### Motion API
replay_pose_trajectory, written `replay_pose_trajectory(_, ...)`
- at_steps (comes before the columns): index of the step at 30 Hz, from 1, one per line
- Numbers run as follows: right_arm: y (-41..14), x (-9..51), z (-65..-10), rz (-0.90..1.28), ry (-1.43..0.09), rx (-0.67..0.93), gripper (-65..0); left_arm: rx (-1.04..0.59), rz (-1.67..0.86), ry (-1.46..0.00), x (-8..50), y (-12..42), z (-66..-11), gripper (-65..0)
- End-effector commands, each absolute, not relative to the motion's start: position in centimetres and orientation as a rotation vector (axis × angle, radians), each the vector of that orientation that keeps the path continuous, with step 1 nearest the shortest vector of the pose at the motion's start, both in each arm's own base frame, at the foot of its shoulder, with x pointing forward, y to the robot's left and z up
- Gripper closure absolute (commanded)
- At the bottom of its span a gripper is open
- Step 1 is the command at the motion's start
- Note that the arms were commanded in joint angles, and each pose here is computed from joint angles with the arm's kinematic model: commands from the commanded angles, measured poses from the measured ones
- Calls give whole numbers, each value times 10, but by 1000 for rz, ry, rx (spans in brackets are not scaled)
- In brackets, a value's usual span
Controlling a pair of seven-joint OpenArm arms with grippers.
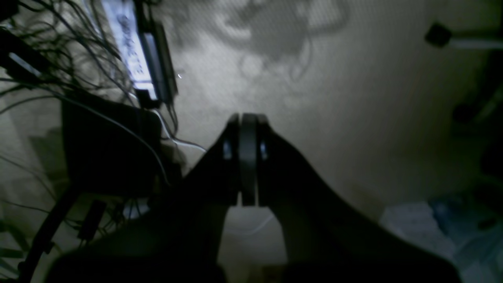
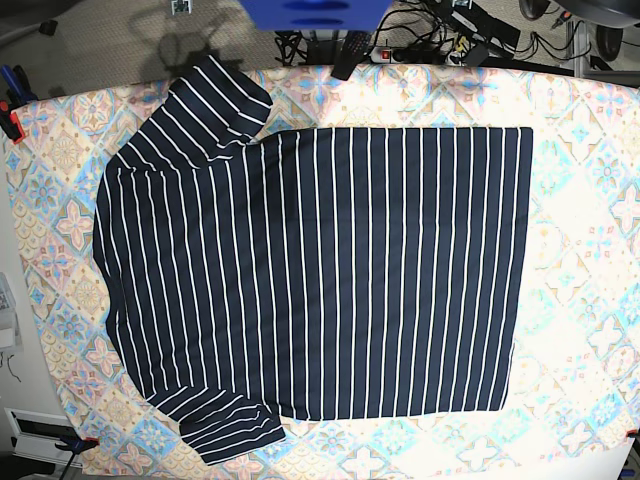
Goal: Fold the T-shirt properly
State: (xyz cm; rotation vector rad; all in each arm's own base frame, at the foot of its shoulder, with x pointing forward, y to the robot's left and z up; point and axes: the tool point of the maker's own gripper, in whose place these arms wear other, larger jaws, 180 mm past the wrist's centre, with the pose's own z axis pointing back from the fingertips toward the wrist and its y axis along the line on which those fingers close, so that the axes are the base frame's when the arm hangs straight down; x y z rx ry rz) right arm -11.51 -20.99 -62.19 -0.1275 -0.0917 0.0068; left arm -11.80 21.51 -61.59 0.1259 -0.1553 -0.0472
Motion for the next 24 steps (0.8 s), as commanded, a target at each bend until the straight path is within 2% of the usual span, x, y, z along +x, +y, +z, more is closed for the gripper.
replay_pose_trajectory(1, -224, -123, -615, 14, -91, -156, 0, 138, -56, -148, -129, 222, -609, 0)
replay_pose_trajectory(11, -273, -85, -562, -16, -294, -273, 0, 120, -121, -402, -70, 216, -556, 0)
replay_pose_trajectory(24, -295, -34, -478, 45, -521, -359, 0, 97, -159, -692, -2, 195, -460, 0)
